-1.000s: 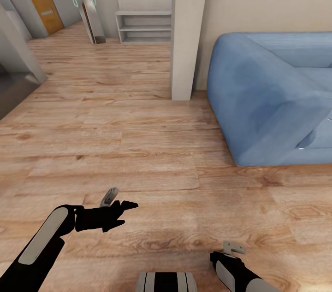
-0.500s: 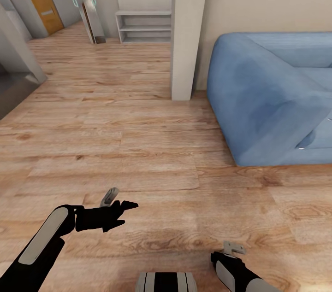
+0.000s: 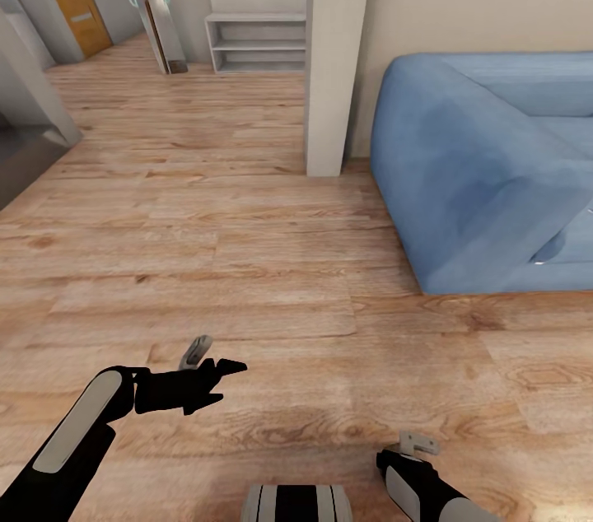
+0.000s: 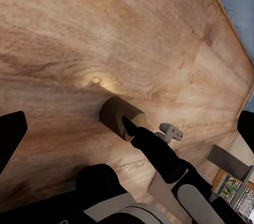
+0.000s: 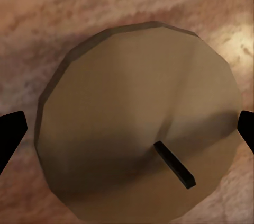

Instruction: Place each of the two pumpkins and all three candles from the living room inside a cabinet in the living room (use any cabinet), then make sure every cabinet is closed, and position the cauldron so it is next to a table in the living room.

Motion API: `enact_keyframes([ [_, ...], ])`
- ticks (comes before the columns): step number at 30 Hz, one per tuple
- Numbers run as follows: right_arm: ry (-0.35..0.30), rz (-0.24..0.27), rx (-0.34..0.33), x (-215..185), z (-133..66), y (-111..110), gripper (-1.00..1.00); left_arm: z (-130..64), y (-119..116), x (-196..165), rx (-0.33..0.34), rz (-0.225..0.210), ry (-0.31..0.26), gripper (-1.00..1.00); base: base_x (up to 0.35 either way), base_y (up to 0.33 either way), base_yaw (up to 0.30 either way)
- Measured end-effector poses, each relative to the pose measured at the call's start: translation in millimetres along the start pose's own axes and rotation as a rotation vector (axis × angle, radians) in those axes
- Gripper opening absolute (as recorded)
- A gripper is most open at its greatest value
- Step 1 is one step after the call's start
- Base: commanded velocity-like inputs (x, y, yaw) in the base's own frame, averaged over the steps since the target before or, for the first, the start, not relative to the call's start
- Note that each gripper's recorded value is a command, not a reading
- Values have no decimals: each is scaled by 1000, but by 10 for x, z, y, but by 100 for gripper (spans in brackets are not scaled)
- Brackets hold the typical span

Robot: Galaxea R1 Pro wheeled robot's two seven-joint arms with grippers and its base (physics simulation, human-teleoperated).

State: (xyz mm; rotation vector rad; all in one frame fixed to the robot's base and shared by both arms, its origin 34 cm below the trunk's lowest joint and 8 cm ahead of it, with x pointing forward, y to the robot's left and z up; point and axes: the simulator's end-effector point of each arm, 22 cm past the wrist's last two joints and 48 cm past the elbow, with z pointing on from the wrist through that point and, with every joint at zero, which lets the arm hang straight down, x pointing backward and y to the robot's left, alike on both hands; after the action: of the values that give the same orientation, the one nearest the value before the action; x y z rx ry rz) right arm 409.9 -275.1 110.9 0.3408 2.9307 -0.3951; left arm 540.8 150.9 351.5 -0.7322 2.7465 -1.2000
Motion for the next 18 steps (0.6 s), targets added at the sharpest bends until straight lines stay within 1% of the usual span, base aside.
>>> enact_keyframes([
  [6,2,0,4,2,0,-9,100,0,0,0,0,0,0,100,0,0,0],
  [7,4,-3,7,18,11,-13,100,12,17,3,-2,-2,2,100,0,0,0],
  [9,2,-30,24,29,31,-46,100,36,46,10,-5,-8,7,100,0,0,0],
  [18,2,-31,23,30,31,-43,100,35,47,9,-5,-8,7,100,0,0,0],
])
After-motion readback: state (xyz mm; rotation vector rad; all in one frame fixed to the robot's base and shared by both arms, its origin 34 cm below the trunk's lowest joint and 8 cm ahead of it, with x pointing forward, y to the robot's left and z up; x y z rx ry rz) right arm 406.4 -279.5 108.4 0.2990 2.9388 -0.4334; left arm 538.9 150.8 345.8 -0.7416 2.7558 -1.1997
